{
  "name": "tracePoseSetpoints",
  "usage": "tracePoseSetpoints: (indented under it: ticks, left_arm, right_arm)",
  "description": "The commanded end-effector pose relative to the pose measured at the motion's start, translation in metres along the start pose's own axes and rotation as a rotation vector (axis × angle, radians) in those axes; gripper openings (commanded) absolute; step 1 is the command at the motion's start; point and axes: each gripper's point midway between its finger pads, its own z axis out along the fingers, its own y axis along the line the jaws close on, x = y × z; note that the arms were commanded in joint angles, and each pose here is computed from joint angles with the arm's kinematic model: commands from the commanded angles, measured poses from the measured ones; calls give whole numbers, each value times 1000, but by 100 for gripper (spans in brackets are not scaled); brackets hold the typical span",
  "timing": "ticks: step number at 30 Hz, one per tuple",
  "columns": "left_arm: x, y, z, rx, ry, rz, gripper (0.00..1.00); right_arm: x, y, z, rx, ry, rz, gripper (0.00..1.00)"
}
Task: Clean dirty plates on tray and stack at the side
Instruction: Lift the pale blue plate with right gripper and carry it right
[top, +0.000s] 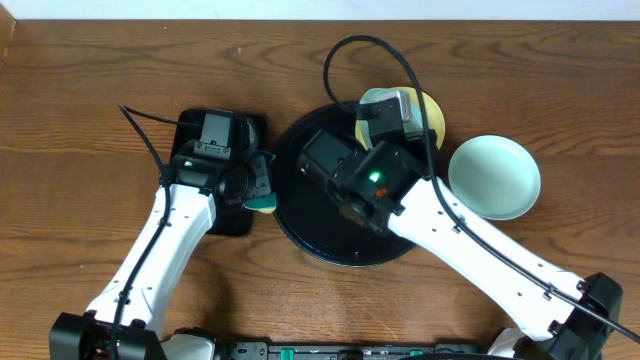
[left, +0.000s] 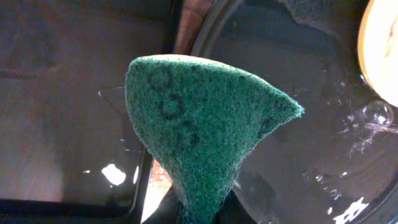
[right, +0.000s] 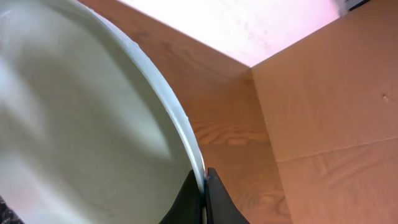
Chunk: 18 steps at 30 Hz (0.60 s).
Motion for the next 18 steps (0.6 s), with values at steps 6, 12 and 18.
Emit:
tracePoseSetpoints:
  ticks: [6,12,18]
  left_arm:
    - [-4,-4,-3,24,-10,-7,7]
    - [-3,-6,-3,34,-6,-7,8]
    - [-3,-6,-3,34,-6,-7,8]
  right_arm:
    - [-8,-13,-2,33,-32,159,1]
    - [21,1,31,-111,212,201,1]
    - [39,27,64,-451,446,192,1]
